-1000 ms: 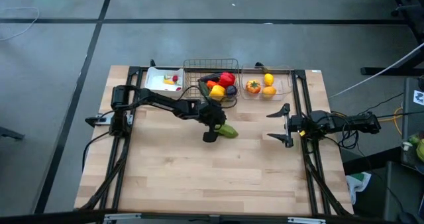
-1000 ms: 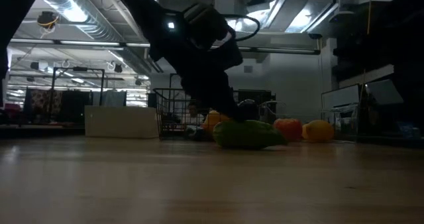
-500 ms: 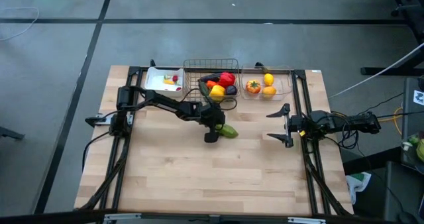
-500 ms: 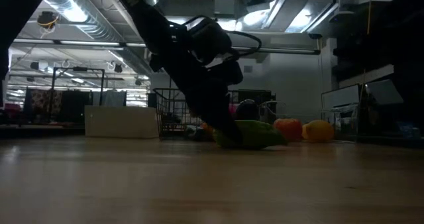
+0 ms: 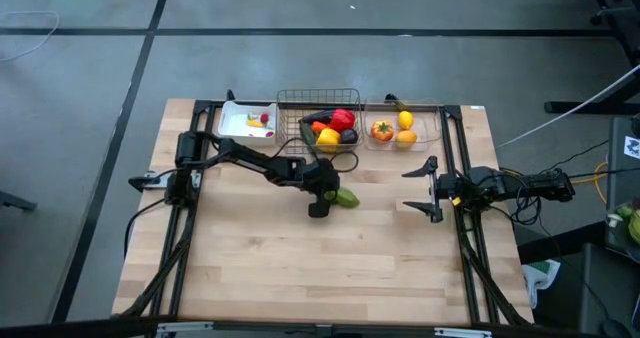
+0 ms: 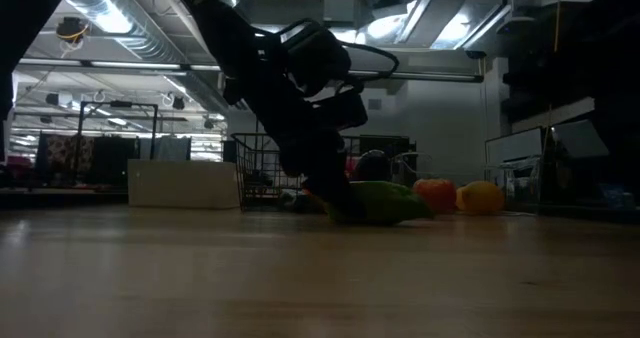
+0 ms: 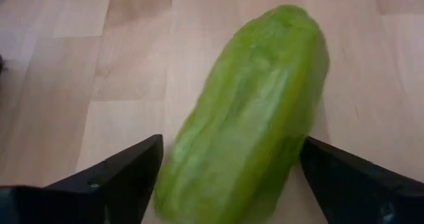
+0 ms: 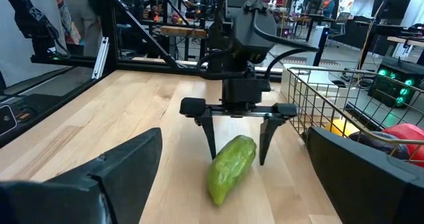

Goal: Sort produce into baskets
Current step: Put the summer squash into the wire basket

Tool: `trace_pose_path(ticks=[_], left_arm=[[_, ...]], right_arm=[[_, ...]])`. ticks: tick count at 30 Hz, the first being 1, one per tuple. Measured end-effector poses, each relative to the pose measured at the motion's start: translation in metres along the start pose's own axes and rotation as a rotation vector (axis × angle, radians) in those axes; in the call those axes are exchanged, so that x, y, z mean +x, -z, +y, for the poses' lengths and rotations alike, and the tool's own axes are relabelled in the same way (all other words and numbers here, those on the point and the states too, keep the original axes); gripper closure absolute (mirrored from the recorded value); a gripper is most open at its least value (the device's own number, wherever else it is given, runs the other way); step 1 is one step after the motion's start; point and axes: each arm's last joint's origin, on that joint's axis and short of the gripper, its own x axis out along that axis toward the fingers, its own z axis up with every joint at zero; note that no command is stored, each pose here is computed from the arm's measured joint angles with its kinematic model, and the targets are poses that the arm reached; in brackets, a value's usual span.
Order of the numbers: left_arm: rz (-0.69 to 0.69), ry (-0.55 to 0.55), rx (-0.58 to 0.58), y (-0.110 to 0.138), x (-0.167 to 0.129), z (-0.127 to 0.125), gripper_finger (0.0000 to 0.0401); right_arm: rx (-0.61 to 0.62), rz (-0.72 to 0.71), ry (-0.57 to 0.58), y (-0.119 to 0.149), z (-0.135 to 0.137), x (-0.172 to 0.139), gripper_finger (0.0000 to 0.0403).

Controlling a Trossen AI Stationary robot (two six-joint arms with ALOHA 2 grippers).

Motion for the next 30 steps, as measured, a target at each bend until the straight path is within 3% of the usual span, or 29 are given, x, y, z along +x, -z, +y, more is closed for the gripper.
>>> trace_pose_path(ticks=[13,20,30], left_arm=[[-0.013,0.01,-0.035,-0.002,-0.001,-0.007,0.0171],[-0.084,-0.019,-0.036,-0.022,-0.022,-0.003,0.0169],[-0.221,-0.267,-0.105,-0.05,-0.088,0.031,0.0165]], right_arm=[[0.0,0.0,0.0,0.0,0.0,0.0,0.0031],[0.0,0.0,-0.002,0.0,0.0,0.0,0.0031],[0.0,0.0,-0.001,0.0,0.0,0.0,0.0031]])
